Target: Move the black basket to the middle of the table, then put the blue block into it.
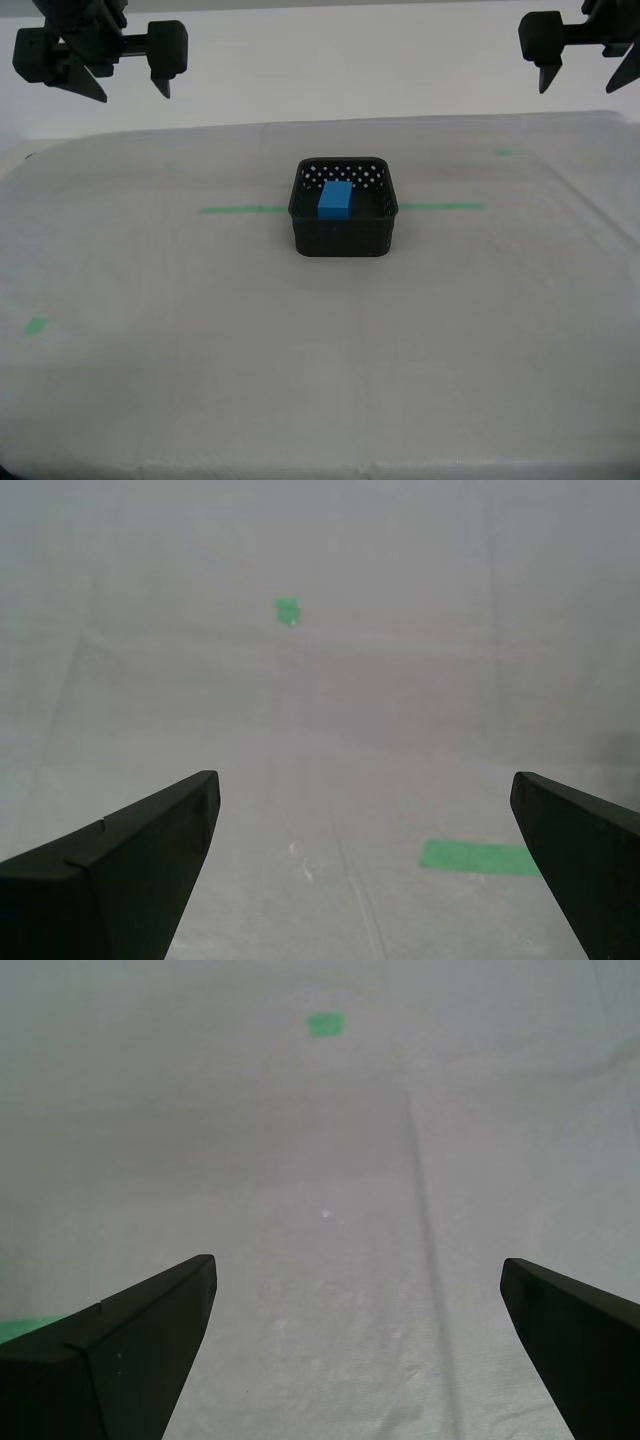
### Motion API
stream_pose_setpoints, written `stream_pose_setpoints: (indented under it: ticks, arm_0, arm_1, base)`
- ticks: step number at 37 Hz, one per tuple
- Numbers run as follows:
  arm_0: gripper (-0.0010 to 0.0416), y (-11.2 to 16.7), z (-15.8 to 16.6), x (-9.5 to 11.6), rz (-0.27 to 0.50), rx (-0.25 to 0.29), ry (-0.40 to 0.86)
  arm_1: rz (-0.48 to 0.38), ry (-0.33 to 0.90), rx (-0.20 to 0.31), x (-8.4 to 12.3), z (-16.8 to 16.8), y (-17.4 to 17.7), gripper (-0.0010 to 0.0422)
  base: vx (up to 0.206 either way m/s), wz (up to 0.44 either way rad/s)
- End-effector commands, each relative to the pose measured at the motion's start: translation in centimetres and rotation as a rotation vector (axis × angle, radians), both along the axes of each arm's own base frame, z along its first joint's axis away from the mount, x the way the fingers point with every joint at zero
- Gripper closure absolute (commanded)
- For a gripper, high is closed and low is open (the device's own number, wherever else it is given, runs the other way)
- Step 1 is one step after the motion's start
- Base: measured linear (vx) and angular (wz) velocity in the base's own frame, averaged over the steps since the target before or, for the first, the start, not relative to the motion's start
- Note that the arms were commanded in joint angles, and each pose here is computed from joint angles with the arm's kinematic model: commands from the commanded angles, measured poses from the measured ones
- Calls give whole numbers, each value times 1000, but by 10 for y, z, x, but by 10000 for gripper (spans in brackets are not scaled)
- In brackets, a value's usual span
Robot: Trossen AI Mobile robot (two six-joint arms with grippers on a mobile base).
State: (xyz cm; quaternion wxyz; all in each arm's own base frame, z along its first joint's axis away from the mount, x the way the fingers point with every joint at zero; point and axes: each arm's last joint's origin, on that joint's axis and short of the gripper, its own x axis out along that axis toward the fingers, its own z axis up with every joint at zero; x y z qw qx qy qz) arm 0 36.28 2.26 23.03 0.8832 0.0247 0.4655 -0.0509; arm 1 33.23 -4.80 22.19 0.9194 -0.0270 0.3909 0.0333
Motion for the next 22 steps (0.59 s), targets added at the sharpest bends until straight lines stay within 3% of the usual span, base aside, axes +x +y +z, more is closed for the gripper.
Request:
stream_pose_setpoints:
  ticks: [1,22]
  arm_0:
    - [7,0,0,0,1,0,-1]
    - [7,0,0,0,1,0,-1]
  arm_1:
    - [2,-4,25,0,-1,1,12]
    - [-9,-9,37,0,0,0,12]
  base:
    - [0,0]
    - [0,0]
